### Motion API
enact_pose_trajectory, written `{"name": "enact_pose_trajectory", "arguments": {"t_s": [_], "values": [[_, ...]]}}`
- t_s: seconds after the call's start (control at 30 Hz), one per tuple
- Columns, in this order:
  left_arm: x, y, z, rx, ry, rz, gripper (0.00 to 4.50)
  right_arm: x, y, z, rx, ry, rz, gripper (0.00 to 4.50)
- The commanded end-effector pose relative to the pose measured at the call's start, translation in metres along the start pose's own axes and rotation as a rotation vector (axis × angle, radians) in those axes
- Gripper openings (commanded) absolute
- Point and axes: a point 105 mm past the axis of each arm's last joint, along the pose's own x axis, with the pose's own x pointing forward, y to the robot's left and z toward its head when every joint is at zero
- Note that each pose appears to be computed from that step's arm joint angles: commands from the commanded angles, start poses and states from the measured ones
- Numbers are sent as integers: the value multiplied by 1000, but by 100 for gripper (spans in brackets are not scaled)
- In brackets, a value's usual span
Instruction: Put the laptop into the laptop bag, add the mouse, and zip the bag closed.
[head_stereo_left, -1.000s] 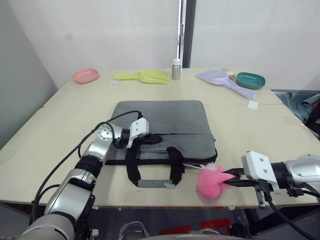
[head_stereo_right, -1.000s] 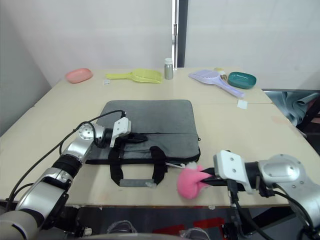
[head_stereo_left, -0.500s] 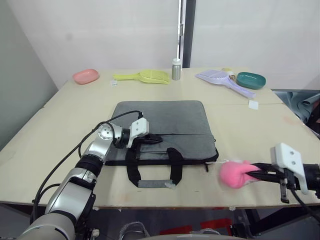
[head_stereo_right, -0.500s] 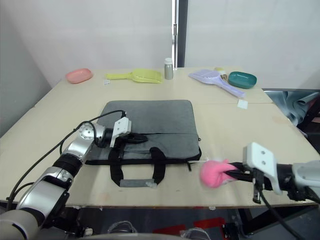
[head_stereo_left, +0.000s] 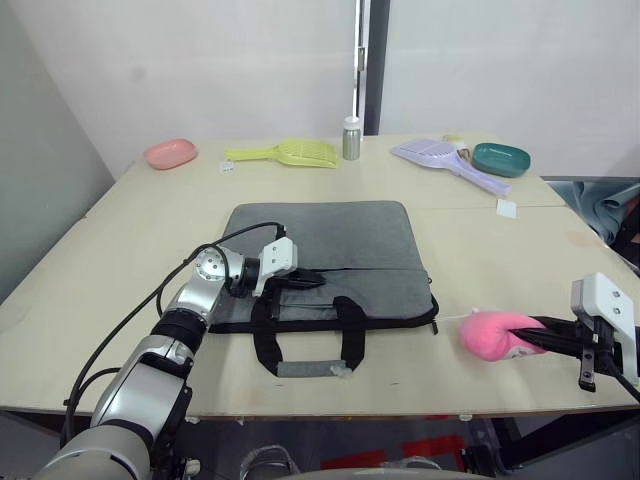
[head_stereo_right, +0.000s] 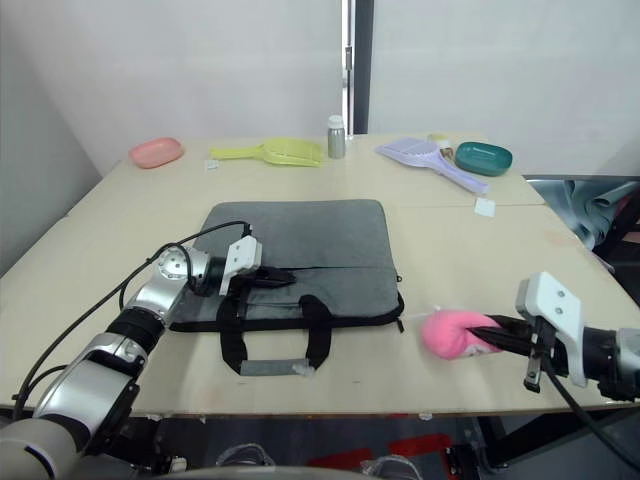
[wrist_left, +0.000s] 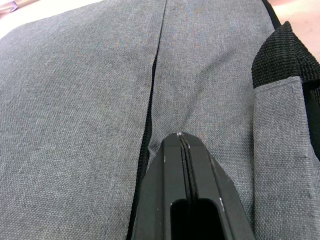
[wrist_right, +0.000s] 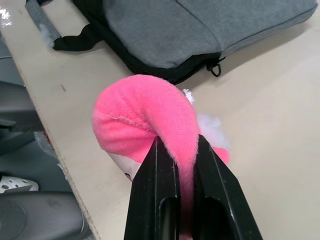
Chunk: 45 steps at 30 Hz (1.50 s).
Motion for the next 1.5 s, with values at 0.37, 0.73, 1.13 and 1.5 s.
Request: {"name": "enact_pose_trajectory", "arguments": {"t_s": [0.37, 0.73, 1.13, 1.5], "values": [[-9, -53, -76, -202, 261, -137, 0, -10, -40, 17, 57, -62, -215, 1], [-10, -58, -77, -198, 258, -156, 0, 32, -55, 31, 147, -109, -354, 1], [-14, -66, -79, -197, 264, -186, 0, 60, -77, 36, 206, -112, -508, 1], [-15, -64, -76, -199, 234, -174, 0, 88, -78, 42, 272, -176, -539, 1]]}}
